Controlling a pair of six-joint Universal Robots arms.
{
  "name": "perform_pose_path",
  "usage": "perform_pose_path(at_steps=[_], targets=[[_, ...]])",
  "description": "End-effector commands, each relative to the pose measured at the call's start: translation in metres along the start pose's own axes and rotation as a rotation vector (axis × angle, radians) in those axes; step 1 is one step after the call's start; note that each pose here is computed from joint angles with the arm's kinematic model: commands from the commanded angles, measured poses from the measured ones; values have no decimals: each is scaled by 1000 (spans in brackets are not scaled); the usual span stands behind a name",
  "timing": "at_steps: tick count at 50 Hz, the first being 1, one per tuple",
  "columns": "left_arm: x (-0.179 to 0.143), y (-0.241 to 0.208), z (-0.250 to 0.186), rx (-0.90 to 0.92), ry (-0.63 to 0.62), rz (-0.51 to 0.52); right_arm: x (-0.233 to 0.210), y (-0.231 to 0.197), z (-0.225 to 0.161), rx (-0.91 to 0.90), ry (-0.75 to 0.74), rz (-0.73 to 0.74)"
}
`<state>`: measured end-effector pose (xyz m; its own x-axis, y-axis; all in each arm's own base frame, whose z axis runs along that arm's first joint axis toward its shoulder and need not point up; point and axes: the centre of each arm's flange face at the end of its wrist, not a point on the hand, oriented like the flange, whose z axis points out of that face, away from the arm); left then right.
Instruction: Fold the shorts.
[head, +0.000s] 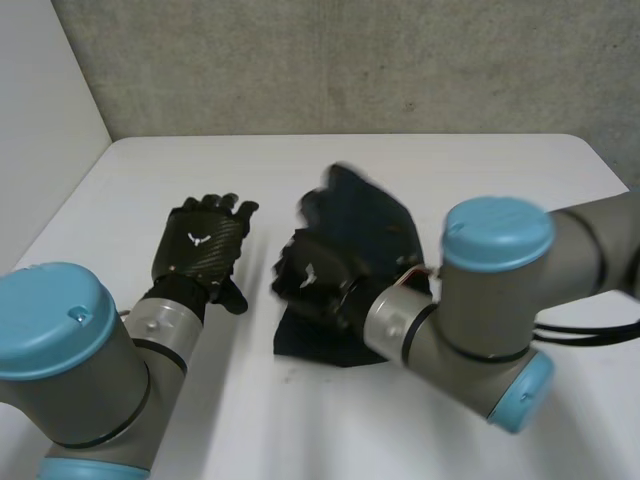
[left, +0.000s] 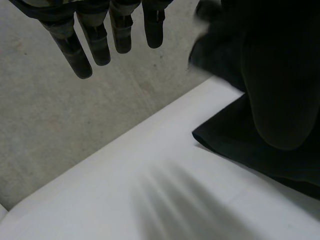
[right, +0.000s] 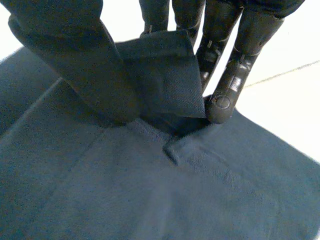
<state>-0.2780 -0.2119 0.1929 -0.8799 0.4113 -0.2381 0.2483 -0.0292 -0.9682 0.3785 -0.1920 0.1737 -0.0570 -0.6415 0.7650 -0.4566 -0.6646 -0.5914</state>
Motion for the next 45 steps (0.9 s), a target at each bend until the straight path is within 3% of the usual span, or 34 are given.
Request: perform_pose_path(at_steps=[1,2,4,9,10,13,16,23,27,33,39,45], targets=[[-14,-20,12,68,-43,-15,-5,0,-2,-15,-38,81],[-16,-24,15,82,-46,-18,-2,-1,-3,-18,-27,105],[-21,-34,23,117,-62,-27,34,3,-12,-39,93,333],[-18,-54,39,179,-57,-34,83,7,-32,-21,269,698],[-15,-54,42,181,-48,-34,91,13,-34,-13,298,814],[10,-54,48,188,40,-34,97,27,-34,-18,332,959],[42,-51,51,166,160,-26,94,47,-31,-73,343,981],[72,4,71,-50,242,0,73,99,-19,-271,362,950],[75,40,78,-201,230,25,53,123,-11,-362,342,923],[67,54,78,-306,163,66,40,135,-7,-426,293,856],[62,37,70,-299,157,65,61,115,-19,-408,307,833],[34,-54,50,-87,108,9,107,73,-41,-251,450,762]])
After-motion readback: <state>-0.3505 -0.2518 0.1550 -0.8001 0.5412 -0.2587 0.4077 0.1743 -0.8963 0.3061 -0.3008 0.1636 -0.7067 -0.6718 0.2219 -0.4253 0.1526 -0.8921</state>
